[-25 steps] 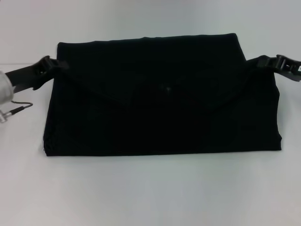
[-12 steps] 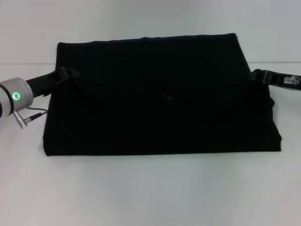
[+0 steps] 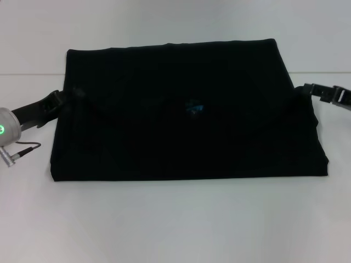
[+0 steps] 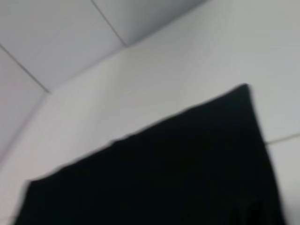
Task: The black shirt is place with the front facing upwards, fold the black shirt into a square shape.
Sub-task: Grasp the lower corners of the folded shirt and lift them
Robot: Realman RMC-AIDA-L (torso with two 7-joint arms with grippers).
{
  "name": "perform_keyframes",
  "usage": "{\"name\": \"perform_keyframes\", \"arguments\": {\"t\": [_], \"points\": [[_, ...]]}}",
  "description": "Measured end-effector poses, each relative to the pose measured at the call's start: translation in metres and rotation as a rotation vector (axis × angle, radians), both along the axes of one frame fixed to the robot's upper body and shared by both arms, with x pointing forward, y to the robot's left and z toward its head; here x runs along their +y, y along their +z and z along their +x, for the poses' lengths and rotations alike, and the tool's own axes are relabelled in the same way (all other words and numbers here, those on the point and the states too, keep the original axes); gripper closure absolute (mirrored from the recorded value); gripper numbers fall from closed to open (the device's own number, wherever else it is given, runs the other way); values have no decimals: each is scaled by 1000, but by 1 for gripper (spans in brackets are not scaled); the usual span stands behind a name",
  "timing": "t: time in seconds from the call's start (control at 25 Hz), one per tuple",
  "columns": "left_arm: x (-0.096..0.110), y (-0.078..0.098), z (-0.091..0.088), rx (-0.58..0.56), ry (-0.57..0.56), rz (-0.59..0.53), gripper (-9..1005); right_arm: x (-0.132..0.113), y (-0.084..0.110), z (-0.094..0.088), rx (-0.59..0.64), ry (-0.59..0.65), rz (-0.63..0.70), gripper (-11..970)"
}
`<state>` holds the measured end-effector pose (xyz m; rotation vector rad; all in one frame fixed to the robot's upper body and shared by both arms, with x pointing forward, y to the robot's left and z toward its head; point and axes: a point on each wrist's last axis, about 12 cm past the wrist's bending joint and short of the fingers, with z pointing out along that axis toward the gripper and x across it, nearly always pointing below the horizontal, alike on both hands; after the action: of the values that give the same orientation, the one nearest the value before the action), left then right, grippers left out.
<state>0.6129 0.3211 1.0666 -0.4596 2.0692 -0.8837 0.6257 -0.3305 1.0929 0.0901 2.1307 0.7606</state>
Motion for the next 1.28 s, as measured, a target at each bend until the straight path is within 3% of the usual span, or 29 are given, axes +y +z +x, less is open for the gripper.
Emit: {"name": "perform_keyframes", "arguments": {"t": [0.2,0.32,0.48,0.84,1.28], "points": [[14,15,-10,-15,-135,-71,383,-11,9,-23,-151,104,85,199],[27,24,-19,61,-206,-119,261,-4,11,-42,-292,302,21,159],[41,24,-27,193,-254,-78,158,17,-1,-65,-402,558,-100,135],[43,10,-30,271,-256,43,167,63,-31,-83,-467,765,-214,137],[36,5,-30,292,-285,82,186,69,-33,-83,-448,798,-221,138]]}}
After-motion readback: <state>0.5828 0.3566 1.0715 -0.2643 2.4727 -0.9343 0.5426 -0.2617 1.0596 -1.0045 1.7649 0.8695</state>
